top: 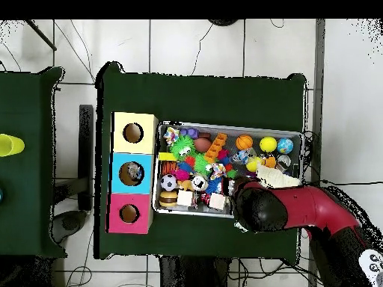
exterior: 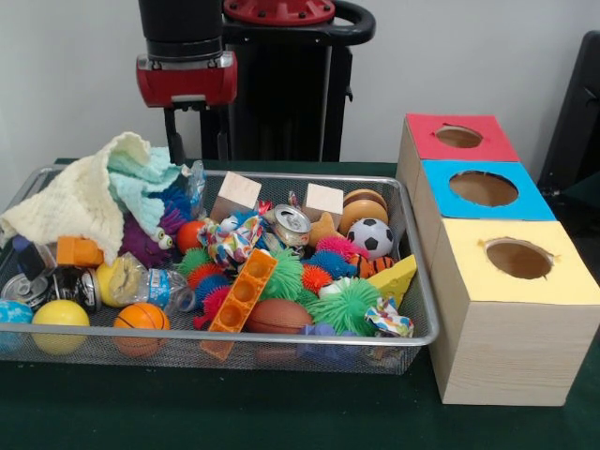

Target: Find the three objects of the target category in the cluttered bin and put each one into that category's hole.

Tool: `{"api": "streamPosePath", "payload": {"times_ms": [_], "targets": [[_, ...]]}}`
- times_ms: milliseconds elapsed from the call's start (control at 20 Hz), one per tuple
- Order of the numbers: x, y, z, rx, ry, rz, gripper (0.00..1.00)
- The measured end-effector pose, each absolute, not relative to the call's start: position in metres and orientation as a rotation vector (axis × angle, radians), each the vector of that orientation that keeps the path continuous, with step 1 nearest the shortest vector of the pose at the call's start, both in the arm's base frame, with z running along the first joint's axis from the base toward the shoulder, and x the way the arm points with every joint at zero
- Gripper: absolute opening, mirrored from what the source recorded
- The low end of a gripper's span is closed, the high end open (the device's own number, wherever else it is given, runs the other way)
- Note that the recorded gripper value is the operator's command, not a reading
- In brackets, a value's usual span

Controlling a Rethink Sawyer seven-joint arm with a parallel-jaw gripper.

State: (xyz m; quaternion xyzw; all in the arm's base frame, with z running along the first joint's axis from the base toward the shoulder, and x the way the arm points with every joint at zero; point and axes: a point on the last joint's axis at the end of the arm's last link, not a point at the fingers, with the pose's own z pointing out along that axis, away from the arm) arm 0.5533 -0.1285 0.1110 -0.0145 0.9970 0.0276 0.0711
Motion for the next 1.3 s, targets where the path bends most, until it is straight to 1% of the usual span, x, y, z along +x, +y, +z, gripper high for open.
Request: {"api": "streamPosePath", "payload": {"times_ms": [400, 1300], "targets": [[0.553, -0.129, 0.103, -0.047, 3.003, 0.092, 1.0], [0.54, -0.129, 0.082, -0.148, 3.028, 0.033, 1.0]]}}
